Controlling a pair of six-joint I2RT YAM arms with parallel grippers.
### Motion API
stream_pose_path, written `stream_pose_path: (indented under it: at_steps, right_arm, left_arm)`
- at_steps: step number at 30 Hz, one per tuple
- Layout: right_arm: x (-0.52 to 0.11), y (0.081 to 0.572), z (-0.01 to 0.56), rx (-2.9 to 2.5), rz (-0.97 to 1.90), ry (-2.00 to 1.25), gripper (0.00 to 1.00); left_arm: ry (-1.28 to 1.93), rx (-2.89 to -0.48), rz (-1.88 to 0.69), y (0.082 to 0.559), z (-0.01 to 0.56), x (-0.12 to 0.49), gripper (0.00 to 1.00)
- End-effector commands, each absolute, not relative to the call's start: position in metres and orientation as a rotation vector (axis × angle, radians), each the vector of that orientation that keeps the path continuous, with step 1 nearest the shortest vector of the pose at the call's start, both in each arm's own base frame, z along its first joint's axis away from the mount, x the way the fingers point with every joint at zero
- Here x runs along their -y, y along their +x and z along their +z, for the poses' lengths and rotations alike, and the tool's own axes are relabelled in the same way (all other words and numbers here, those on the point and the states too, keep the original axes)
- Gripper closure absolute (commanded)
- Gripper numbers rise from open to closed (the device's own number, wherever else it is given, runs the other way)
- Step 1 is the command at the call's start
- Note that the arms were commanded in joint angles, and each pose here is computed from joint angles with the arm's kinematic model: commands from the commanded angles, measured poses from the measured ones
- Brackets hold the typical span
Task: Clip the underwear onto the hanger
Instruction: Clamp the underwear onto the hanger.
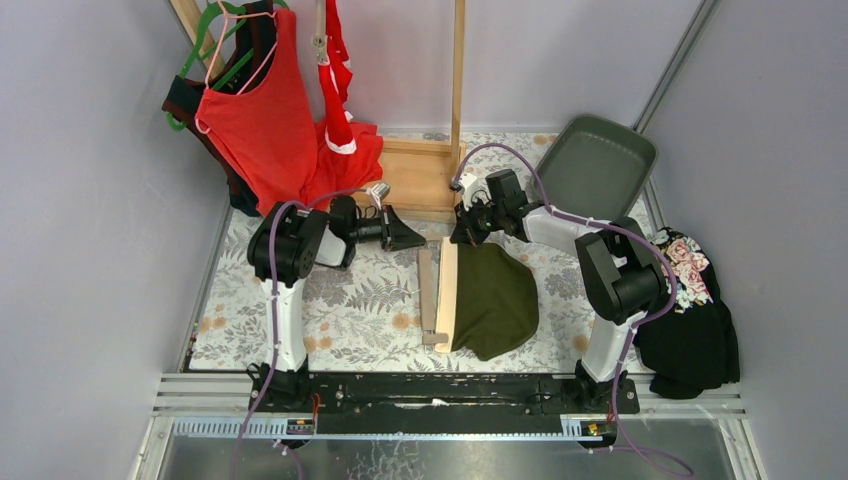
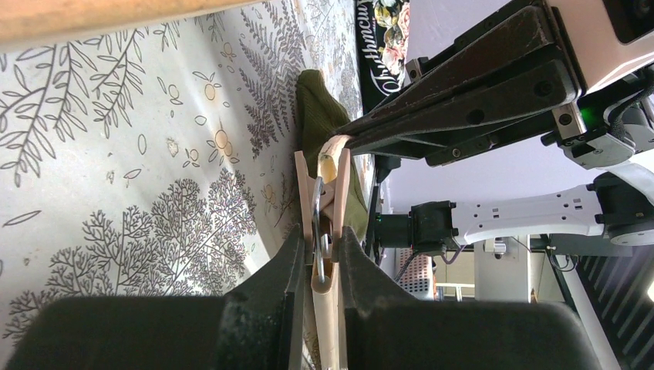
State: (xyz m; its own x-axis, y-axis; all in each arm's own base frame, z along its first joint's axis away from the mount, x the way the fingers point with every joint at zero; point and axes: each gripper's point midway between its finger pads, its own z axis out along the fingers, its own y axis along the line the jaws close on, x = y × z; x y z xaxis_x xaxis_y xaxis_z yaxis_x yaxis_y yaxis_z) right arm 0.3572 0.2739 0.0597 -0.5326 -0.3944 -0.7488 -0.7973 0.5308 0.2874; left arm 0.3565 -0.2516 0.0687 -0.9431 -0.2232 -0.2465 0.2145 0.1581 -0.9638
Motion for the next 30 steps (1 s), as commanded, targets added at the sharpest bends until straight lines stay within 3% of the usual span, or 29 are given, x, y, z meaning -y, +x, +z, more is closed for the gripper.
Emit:
stream_pose_path:
  at_steps: [1, 30]
  right_arm:
    - [-0.276, 0.383, 0.09, -2.047, 0.794, -0.936, 1.0]
    - [-0.276, 0.388, 0.095, -2.023, 0.775, -0.939, 1.0]
  left_arm:
    - [0.087, -2.117, -1.91, 0.34, 0.067, 0.262, 1.0]
    - [0.153, -2.118, -1.943, 0.335, 0.07, 0.277, 1.0]
